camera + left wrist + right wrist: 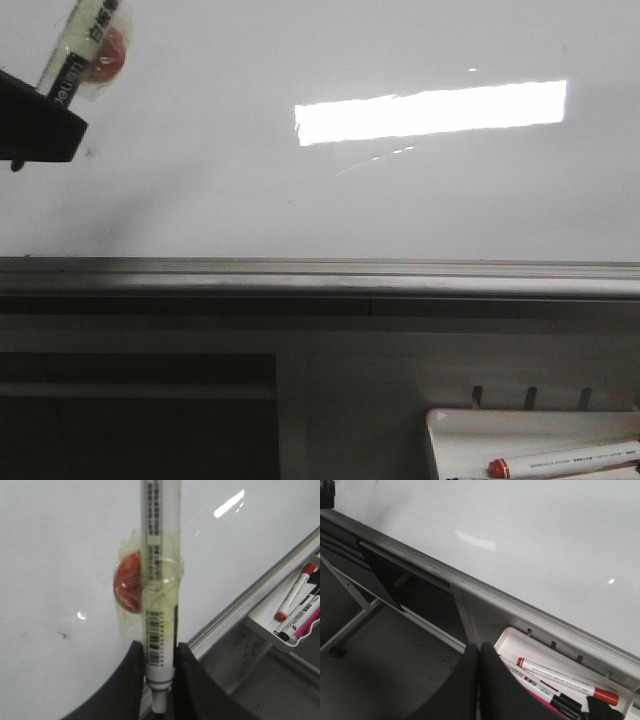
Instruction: Write number 2 on whiteboard
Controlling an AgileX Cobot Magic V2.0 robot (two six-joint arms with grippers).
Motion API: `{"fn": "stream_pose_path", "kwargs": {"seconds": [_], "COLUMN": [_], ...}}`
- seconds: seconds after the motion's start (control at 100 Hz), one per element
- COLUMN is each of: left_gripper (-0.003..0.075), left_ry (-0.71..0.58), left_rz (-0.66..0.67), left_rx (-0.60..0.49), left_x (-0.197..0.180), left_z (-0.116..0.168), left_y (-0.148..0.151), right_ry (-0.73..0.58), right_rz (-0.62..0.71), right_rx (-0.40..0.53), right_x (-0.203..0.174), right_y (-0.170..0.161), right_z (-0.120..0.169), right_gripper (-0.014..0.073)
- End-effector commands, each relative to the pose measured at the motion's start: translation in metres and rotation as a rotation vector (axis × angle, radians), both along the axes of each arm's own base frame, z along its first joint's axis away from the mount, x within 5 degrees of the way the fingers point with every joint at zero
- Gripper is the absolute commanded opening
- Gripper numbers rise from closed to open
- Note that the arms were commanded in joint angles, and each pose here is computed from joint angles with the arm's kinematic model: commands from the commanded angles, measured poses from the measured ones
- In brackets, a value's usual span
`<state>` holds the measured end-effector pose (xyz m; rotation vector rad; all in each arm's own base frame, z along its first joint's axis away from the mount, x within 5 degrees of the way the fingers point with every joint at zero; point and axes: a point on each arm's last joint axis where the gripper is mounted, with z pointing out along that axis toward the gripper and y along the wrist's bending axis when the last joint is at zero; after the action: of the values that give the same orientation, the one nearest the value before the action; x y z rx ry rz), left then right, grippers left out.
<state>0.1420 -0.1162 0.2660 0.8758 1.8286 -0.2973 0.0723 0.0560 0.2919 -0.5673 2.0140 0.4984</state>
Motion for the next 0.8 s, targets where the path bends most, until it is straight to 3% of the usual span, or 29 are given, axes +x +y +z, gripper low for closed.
{"fn": "stream_pose_path", "kwargs": {"seconds": [0.0, 0.13, 0.26, 0.4, 0.59, 0.79], "left_gripper": [-0.0020, -0.0020, -0.0020, -0.0020, -0.0020, -0.0020], "left_ry": [-0.145, -0.209, -0.269, -0.328, -0.362, -0.366], "left_rz": [-0.060, -0.149, -0.236, -0.310, -0.363, -0.371], "left_rx": [-0.005, 0.094, 0.160, 0.211, 0.232, 0.227], "left_x": [-0.004, -0.010, -0.016, -0.022, -0.027, -0.029], "left_z": [0.022, 0.020, 0.019, 0.019, 0.020, 0.020], "left_y": [-0.003, -0.008, -0.016, -0.021, -0.026, -0.027], "right_ry": [-0.021, 0.015, 0.031, 0.015, -0.141, -0.225], "right_rz": [0.010, 0.139, 0.223, 0.316, 0.440, 0.426], "right_rx": [0.060, -0.027, -0.046, -0.075, -0.101, -0.079], "right_x": [0.010, 0.019, 0.028, 0.034, 0.038, 0.054], "right_y": [0.009, 0.024, 0.040, 0.058, 0.085, 0.106], "right_z": [0.017, 0.017, 0.024, 0.033, 0.045, 0.053], "right_gripper": [0.0034, 0.0188, 0.0316, 0.0316, 0.0316, 0.0316]}}
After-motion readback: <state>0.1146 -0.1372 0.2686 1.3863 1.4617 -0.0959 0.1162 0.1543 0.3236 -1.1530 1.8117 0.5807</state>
